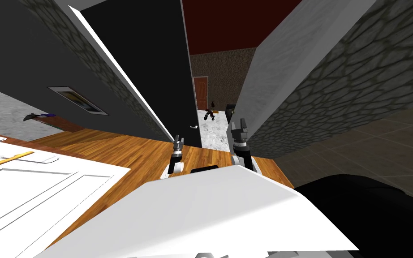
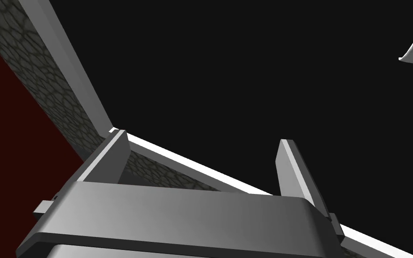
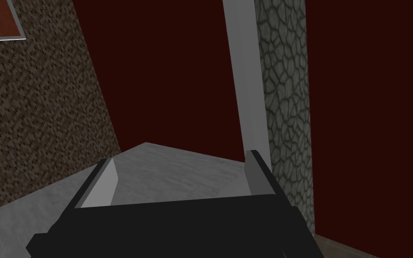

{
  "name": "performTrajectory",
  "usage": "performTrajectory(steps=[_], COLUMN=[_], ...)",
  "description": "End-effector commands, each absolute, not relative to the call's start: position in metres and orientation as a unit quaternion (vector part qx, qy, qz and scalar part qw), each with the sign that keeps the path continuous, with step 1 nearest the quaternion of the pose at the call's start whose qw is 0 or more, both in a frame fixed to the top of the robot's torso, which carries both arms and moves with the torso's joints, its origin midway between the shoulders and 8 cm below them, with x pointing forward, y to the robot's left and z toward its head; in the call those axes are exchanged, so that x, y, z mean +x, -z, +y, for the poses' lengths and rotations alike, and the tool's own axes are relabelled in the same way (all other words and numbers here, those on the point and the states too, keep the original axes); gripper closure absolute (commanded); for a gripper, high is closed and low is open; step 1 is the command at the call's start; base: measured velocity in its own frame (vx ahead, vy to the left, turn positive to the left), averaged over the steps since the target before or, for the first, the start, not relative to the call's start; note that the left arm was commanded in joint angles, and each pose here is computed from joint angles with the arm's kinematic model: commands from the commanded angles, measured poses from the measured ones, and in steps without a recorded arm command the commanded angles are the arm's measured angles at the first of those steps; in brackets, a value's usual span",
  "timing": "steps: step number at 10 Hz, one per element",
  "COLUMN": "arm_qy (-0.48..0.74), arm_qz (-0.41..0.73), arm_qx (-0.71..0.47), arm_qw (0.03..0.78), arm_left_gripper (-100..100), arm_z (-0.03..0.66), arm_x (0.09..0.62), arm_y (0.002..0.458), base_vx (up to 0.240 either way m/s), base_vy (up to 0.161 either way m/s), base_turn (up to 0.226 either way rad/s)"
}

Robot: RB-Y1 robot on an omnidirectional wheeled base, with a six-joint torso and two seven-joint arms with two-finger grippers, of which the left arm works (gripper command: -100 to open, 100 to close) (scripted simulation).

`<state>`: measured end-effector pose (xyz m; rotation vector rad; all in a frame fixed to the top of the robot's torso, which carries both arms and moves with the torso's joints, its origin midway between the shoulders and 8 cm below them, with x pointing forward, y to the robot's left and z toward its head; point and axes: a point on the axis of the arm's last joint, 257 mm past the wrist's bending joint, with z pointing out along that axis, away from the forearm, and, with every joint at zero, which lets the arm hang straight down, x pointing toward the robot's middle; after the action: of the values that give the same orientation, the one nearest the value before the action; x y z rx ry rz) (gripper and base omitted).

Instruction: Push the door open

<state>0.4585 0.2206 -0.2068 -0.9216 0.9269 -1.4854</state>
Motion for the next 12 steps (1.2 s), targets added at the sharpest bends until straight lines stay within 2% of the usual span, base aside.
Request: performTrajectory(steps=[1, 12], arm_qy=[0.624, 0.603], arm_qz=[0.403, 0.480], arm_qx=[-0.394, -0.412], arm_qw=[0.541, 0.485], arm_left_gripper=[-100, -100], arm_z=[0.216, 0.180], arm_x=[0.460, 0.475], arm_y=[0.221, 0.305], base_vx=[0.055, 0.083], base_vy=[0.018, 0.022], base_turn=[-0.010, -0.013])
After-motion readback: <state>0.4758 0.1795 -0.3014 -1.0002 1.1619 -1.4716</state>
